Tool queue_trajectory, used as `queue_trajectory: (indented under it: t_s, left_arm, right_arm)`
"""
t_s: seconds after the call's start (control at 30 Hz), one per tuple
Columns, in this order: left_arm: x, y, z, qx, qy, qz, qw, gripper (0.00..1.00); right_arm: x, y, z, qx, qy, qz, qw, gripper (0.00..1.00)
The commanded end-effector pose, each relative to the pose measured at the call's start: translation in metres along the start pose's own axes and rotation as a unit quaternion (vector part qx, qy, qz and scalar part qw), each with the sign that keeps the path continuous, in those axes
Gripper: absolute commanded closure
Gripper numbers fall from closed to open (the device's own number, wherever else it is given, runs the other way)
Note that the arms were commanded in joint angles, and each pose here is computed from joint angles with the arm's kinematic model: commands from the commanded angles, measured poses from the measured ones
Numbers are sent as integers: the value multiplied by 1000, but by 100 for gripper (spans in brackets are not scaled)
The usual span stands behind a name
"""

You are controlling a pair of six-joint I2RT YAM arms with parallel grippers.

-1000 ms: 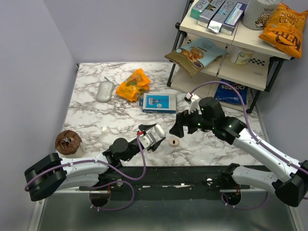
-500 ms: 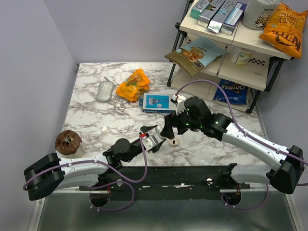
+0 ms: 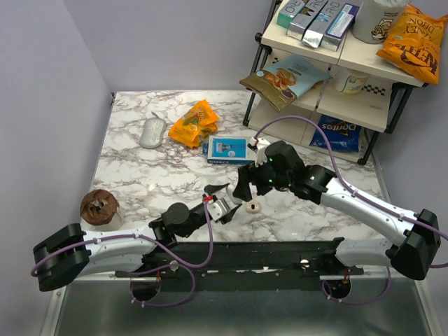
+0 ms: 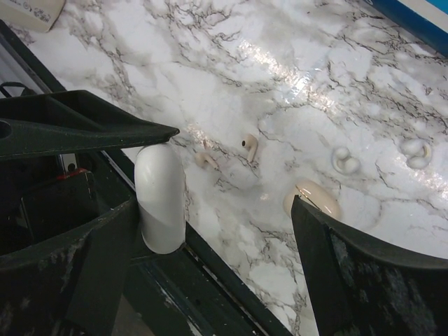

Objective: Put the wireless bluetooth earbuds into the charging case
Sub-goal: Open the charging case.

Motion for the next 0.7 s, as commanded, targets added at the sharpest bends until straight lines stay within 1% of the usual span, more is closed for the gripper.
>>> queue_trajectory:
  t_s: [0.0, 0.4, 0.47, 0.67]
  left_arm:
    - [0, -15, 6, 0, -17, -26, 1000, 100]
    - [-4, -14, 7, 0, -23, -22, 999, 100]
    - [-4, -13, 8, 0, -24, -21, 999, 100]
    - [-4, -13, 8, 2, -27, -20, 999, 100]
  right_arm:
    - [-8, -7, -5, 2, 31, -31, 999, 3]
    - [-15, 1, -16, 11, 65, -35, 997, 3]
    - [-20, -2, -18, 13, 76, -48, 996, 3]
    - [-33, -12, -12, 9, 66, -70, 995, 3]
Point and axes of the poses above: each gripper's point midway between its finger pads, its own x axis out along the fingers, its own z axis along the line the jaws close on, y = z × x, the point moved 5 cm from there along -x, back along the fingers, and after that the axes turned 7 degrees about x, right-handed, at the moved point
